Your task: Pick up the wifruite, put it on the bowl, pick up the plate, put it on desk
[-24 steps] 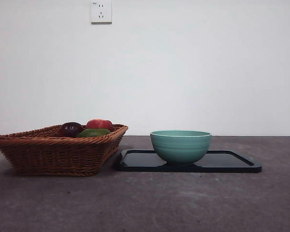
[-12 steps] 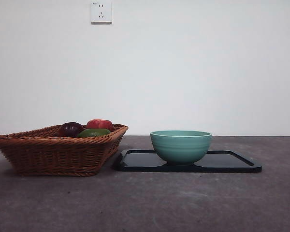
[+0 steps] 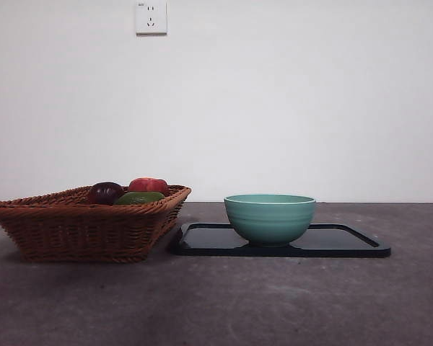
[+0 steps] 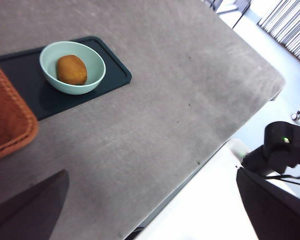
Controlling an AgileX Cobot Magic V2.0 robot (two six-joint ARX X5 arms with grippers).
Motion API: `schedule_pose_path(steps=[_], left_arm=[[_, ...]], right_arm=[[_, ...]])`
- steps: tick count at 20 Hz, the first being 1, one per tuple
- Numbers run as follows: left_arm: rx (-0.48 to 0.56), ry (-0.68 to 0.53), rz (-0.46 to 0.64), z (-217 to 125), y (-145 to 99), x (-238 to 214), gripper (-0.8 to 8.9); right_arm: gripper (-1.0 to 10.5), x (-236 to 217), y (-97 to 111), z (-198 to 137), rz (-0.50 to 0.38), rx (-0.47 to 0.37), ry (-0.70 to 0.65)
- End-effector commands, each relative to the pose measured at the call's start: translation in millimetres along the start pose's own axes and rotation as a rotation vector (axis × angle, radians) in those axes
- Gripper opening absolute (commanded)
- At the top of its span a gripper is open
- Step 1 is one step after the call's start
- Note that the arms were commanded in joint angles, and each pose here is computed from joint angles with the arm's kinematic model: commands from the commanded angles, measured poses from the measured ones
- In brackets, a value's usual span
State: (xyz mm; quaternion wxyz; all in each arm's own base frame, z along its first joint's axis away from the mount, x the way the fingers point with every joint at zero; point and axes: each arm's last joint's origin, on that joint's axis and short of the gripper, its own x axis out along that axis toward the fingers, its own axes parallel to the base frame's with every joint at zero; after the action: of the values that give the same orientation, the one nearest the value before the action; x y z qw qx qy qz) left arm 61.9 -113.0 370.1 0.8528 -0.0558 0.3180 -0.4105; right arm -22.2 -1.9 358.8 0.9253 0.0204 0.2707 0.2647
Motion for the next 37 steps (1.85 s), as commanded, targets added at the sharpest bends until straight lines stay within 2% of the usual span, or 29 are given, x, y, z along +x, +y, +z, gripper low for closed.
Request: schedule_pose_path(steps=[1,6,10,16,20,23,28,30,37], left_arm=[[-0.003,0.037,-0.039,14.8,-11.9,26.5,5.94],[-0.034,0.171,0.039,47.1,-25.2,95.3,5.93],[-0.039,0.265,0.119,73.0,-23.5,143.3,5.93],[0.009,0.428,0.217,102.5,-2.4,205.9,5.93],[0.01,0.482,0.268,123.5,17.8,242.9,5.93],[0.054,0.489,0.275,135.6,32.5,272.6,5.93],[0.144,0.497,0.279,136.1,57.1,322.4,5.93],[0.185,0.497,0.323,130.8,66.4,339.0,5.93],[0.172,0.511,0.356,114.6,95.1,373.1,5.93]], right_arm=[[5.5,-1.9,0.4,-1.0,0.008,0.01,0.014],[5.5,-1.9,1.7,-1.0,0.053,0.006,0.016],[5.5,-1.9,1.8,0.4,0.054,0.0,0.002],[5.5,-2.0,2.2,4.8,0.059,-0.02,-0.043],[5.5,-2.1,2.4,6.5,0.06,-0.027,-0.06],[5.5,-2.2,2.3,6.7,0.057,-0.029,-0.063],[5.5,-2.2,2.4,6.9,0.058,-0.032,-0.064],[5.5,-2.2,2.4,6.8,0.058,-0.032,-0.064],[5.5,-2.2,2.4,6.8,0.058,-0.032,-0.063]])
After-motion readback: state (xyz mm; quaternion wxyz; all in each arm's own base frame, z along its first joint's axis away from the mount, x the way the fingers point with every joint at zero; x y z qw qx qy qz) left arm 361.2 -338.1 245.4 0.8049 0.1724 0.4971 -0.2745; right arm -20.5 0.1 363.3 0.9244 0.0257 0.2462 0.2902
